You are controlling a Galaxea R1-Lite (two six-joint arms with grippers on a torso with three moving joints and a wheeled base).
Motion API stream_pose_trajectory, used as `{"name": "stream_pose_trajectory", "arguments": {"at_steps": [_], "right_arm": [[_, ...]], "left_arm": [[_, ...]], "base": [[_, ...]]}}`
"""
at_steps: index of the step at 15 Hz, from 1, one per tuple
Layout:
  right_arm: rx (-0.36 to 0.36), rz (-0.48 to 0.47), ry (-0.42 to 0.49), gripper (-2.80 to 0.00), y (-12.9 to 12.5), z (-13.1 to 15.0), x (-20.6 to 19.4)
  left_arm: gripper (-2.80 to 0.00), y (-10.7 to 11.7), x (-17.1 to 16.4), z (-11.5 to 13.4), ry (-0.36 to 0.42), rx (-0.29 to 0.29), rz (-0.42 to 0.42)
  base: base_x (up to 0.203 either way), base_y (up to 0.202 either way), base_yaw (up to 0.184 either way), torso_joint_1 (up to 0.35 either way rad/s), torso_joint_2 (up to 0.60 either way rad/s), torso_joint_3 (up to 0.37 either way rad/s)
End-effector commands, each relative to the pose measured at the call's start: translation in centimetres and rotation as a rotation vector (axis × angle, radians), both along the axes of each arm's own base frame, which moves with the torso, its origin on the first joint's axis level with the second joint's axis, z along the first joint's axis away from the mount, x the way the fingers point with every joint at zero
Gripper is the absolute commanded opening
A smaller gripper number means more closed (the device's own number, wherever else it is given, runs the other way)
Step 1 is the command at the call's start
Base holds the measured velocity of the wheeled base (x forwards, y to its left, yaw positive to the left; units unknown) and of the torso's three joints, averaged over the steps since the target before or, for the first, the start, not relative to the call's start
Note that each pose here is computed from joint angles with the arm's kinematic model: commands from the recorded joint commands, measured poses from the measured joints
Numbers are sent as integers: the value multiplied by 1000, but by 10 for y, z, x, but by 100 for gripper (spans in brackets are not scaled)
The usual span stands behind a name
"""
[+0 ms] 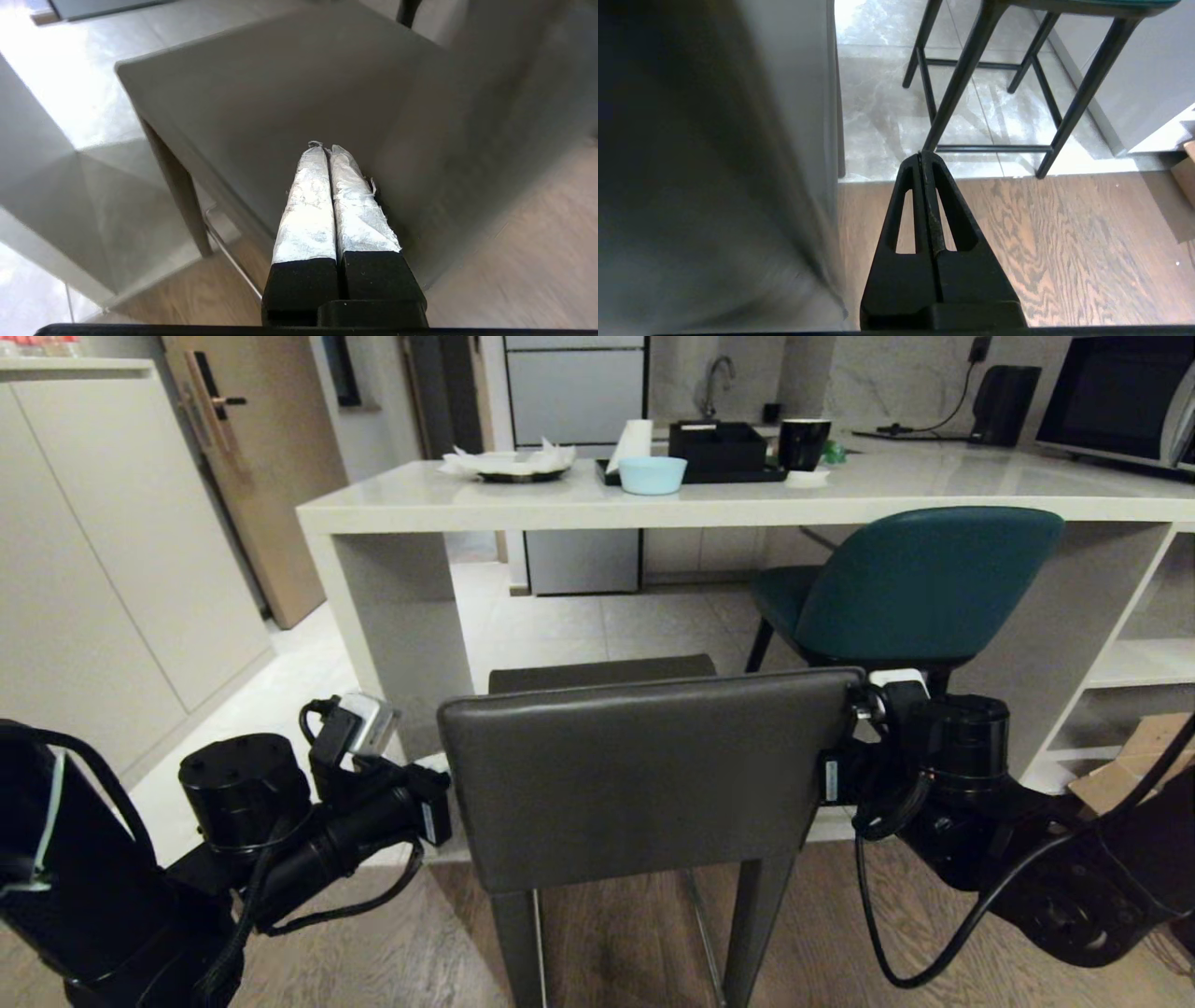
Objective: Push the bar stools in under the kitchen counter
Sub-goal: Push the gray chair back under the dining table
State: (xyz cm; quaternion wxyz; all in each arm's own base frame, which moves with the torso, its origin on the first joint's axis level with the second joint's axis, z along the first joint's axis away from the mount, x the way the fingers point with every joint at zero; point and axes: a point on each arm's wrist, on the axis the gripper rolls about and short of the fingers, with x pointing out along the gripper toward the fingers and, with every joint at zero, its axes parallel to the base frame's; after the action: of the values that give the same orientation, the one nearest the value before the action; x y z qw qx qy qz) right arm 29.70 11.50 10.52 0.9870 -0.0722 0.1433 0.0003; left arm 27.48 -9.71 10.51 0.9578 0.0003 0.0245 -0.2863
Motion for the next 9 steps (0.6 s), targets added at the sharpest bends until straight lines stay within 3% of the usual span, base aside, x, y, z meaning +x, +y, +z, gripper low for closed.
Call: {"name": "stream_pose_trajectory", "arguments": {"at_steps": [1,4,9], "right_arm": [[4,19,-4,-280,6,2,-6],[3,47,-3,-280,11,-4,-17],[18,63,-12,-280,14,-6,-16]], "left_arm": [[-280,2,13,-3,-15,-3,40],[-280,0,31,-8,-26,-3,99],[-280,-2,53,-9,-27,-1,117]], "base": [[0,0,0,0,0,0],[0,0,0,0,0,0],[0,0,0,0,0,0]]}}
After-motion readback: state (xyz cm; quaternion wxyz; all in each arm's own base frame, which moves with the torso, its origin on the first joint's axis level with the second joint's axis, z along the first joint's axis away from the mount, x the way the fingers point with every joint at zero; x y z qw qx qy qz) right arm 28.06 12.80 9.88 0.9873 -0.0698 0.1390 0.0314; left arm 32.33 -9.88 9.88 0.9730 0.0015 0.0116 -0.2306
